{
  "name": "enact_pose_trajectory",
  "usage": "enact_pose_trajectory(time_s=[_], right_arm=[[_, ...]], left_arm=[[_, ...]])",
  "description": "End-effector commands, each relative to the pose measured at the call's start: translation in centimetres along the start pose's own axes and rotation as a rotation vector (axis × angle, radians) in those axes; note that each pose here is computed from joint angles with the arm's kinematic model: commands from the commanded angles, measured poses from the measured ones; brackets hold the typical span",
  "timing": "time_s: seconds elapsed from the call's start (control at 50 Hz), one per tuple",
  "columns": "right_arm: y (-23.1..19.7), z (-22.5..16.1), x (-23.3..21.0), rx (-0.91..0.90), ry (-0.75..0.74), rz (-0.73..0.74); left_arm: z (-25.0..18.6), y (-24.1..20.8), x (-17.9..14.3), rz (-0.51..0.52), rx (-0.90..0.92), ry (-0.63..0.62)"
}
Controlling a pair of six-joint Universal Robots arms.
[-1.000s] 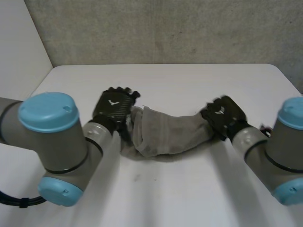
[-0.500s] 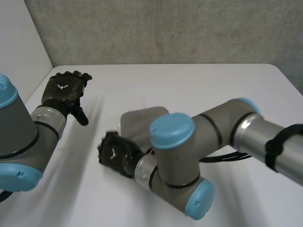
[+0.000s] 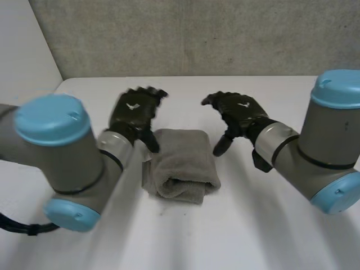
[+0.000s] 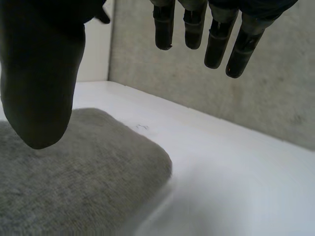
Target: Fold the towel.
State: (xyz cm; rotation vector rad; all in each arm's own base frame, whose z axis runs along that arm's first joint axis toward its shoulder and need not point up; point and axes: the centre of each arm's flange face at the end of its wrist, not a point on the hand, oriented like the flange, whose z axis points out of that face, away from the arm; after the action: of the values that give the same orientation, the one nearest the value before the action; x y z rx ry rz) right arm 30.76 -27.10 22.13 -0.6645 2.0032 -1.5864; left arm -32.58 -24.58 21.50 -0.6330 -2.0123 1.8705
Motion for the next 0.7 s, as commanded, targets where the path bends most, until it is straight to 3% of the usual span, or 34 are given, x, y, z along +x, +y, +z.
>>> enact_pose_trajectory(time_s=[0.02, 0.2, 0.38, 0.7], right_arm=[[1.5, 0.8, 1.6, -0.045, 0.036, 0.04], [4.4, 2.4, 1.3, -0.114, 0.019, 0.042], [8.3, 4.4, -2.8, -0.206, -0.093, -0.044], [8.1, 6.1, -2.7, -0.181, -0.04, -0.13]], left_arm=[[0.1, 3.3, 3.2, -0.049, -0.087, 0.074], [0.0, 6.2, 3.1, -0.033, -0.183, 0.06], [0.5, 7.8, -1.2, -0.027, -0.249, -0.075], [0.0, 9.1, -1.4, 0.034, -0.294, -0.071]])
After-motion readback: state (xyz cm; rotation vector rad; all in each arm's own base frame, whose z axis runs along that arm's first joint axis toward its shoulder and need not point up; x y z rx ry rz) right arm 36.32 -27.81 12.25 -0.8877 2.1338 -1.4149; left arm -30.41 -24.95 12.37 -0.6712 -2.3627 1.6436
